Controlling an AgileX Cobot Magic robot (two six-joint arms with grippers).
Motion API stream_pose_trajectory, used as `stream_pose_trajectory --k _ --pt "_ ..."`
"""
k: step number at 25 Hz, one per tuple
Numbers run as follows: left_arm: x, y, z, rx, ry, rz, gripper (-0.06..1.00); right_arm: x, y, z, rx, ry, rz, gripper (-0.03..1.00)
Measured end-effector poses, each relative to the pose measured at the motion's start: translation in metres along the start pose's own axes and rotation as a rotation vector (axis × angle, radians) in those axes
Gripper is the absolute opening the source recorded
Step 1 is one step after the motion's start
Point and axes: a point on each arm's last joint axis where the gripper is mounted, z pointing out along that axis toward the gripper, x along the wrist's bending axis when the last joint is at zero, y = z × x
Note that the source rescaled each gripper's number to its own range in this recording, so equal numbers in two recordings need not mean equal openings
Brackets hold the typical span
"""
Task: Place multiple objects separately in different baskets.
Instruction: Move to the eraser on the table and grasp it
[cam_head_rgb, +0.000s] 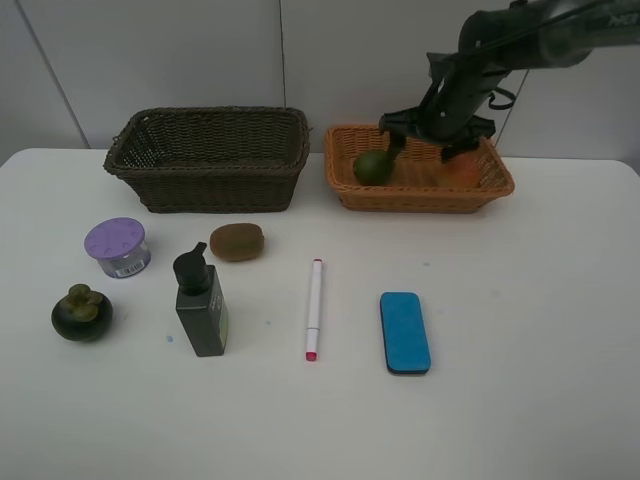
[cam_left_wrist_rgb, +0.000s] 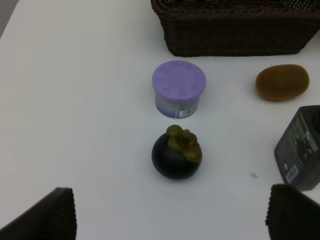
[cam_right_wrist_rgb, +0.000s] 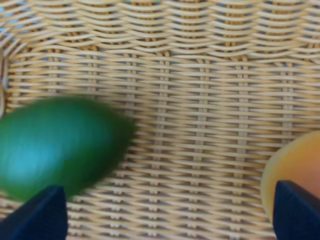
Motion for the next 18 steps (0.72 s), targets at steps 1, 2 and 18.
stream_pose_trajectory --k 1,2,18 --pt "0.0 0.0 0.0 0.0 0.0 0.0 1.0 0.0 0.001 -0.007 0.007 0.001 0.004 0.99" --pt "0.0 0.0 0.0 0.0 0.0 0.0 1.0 0.0 0.001 -0.015 0.016 0.0 0.008 0.99" --pt "0.0 0.0 0.0 0.0 0.0 0.0 1.0 0.022 -0.037 -0.114 0.306 0.012 0.056 0.99"
